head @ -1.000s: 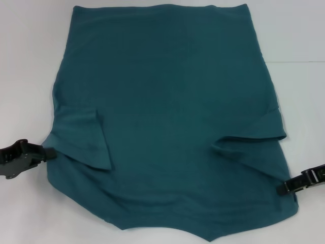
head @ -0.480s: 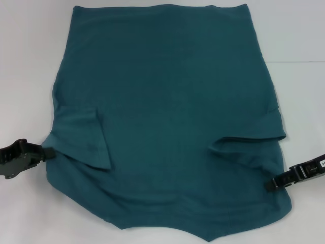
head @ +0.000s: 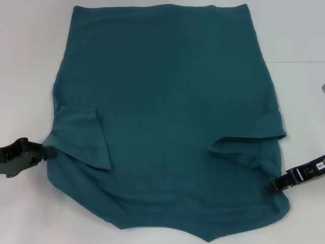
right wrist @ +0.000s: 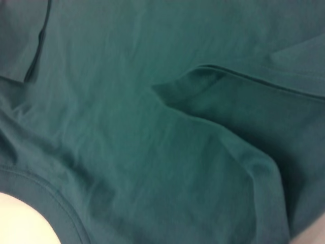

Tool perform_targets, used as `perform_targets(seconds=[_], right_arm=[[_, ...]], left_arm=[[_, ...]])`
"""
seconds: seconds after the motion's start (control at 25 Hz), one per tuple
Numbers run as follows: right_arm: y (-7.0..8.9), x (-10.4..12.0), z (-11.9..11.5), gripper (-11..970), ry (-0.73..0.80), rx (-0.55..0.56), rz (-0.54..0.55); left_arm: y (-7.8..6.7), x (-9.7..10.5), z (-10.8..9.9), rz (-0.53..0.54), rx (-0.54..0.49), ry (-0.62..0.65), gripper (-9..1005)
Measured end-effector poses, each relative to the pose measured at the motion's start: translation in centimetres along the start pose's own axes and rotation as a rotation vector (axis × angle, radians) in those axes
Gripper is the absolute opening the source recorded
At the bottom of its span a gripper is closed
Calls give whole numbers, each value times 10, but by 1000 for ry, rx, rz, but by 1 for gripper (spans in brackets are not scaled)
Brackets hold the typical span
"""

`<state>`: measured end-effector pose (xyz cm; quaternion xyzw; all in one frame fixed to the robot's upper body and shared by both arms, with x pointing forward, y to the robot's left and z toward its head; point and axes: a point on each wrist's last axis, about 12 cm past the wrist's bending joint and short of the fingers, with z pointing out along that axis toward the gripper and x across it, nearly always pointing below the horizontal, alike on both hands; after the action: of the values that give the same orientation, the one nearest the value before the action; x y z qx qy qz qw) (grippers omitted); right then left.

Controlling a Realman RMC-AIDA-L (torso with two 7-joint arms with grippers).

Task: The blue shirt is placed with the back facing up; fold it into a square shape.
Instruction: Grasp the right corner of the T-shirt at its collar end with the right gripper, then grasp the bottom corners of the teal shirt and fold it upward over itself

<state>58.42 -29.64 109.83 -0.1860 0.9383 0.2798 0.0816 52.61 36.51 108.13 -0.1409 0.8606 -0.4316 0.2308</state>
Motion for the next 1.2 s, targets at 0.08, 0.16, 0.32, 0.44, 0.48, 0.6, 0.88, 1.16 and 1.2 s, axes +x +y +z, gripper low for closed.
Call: perform_targets(seconds=[0.08, 0.16, 0.32, 0.44, 0.48, 0.6, 0.88, 1.16, 1.2], right_arm=[[0, 0, -1, 497, -3, 1, 1], [0, 0, -1, 485, -4, 2, 1], [-1, -1, -1, 347, -11, 12, 8], [-3, -3, -2, 169, -20, 20, 12], [-3, -3, -3, 140, -23, 21, 13], [-5, -2, -7, 53, -45, 13, 27], [-6, 3, -17, 53, -65, -30, 48], [-3, 19, -23, 54, 22, -92, 49], [-3, 22, -24, 54, 33, -102, 48]], left_arm=[[0, 0, 0, 0, 0, 0, 14], [0, 0, 0, 0, -1, 0, 14], [1, 1, -1, 0, -1, 0, 14], [1, 2, -1, 2, -1, 1, 14], [1, 2, -1, 2, -1, 1, 14], [1, 2, -2, 17, 4, 6, 14], [-2, 6, -11, 73, 26, 46, 14], [-4, 21, -28, 142, 54, 157, 14], [-4, 25, -30, 147, 52, 176, 14]])
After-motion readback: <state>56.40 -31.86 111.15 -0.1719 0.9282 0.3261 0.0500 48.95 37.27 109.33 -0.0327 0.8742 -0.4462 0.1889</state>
